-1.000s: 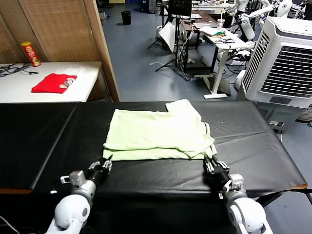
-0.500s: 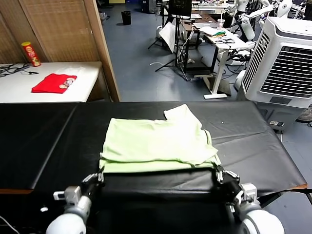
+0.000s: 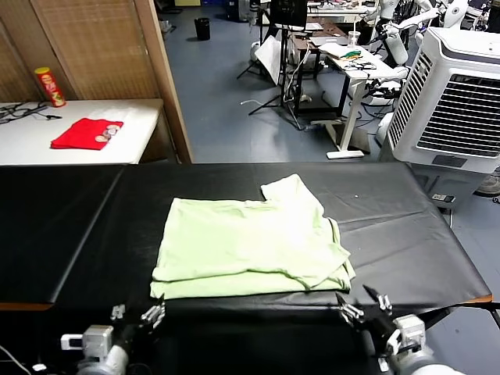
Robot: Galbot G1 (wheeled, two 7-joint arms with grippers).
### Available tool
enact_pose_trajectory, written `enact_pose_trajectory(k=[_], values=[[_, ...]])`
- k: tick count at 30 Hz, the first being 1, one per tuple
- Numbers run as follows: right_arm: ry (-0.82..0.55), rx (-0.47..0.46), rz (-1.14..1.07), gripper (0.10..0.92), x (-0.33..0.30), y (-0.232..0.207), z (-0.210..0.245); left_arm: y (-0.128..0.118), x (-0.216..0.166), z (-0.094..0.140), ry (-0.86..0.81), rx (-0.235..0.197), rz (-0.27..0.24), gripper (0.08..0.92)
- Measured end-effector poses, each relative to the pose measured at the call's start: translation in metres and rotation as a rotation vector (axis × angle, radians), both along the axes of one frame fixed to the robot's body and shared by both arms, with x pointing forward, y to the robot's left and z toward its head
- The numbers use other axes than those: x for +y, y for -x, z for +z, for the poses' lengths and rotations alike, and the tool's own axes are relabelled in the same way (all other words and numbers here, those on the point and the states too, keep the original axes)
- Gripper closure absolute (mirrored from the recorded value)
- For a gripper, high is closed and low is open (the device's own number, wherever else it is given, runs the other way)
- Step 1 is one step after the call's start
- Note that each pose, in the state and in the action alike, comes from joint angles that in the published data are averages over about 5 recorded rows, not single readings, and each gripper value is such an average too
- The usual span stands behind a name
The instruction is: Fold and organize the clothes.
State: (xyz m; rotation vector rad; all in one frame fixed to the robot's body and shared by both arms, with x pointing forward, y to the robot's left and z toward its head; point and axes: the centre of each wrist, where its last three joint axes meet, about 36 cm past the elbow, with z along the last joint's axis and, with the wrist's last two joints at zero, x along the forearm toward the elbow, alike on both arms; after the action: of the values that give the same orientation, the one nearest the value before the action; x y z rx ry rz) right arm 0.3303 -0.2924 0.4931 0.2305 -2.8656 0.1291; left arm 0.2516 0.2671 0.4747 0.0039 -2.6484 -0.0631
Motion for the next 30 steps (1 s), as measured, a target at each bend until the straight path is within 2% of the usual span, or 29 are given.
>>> enact_pose_trajectory(k=[5, 11, 17, 22, 26, 30], values=[[-0.012, -0.061, -0.012, 0.224, 0.001, -0.077, -0.006, -0.042, 0.008, 0.007, 0.053, -0.074, -0.037, 0.201], [-0.004, -0.058, -0.027, 0.224, 0.010, -0.179, -0.025, -0.120, 0.022, 0.010, 0.114, -0.110, -0.057, 0.201], [0.015, 0.032, -0.036, 0.224, 0.026, -0.261, -0.045, -0.205, 0.031, -0.001, 0.153, -0.063, -0.040, 0.201], [0.028, 0.122, -0.016, 0.224, 0.045, -0.300, -0.053, -0.269, 0.036, -0.013, 0.166, -0.023, -0.018, 0.201], [0.021, 0.191, -0.002, 0.224, 0.056, -0.318, -0.058, -0.305, 0.044, -0.024, 0.187, 0.032, 0.003, 0.201], [0.012, 0.228, 0.002, 0.224, 0.062, -0.328, -0.066, -0.324, 0.052, -0.035, 0.210, 0.099, 0.022, 0.201]])
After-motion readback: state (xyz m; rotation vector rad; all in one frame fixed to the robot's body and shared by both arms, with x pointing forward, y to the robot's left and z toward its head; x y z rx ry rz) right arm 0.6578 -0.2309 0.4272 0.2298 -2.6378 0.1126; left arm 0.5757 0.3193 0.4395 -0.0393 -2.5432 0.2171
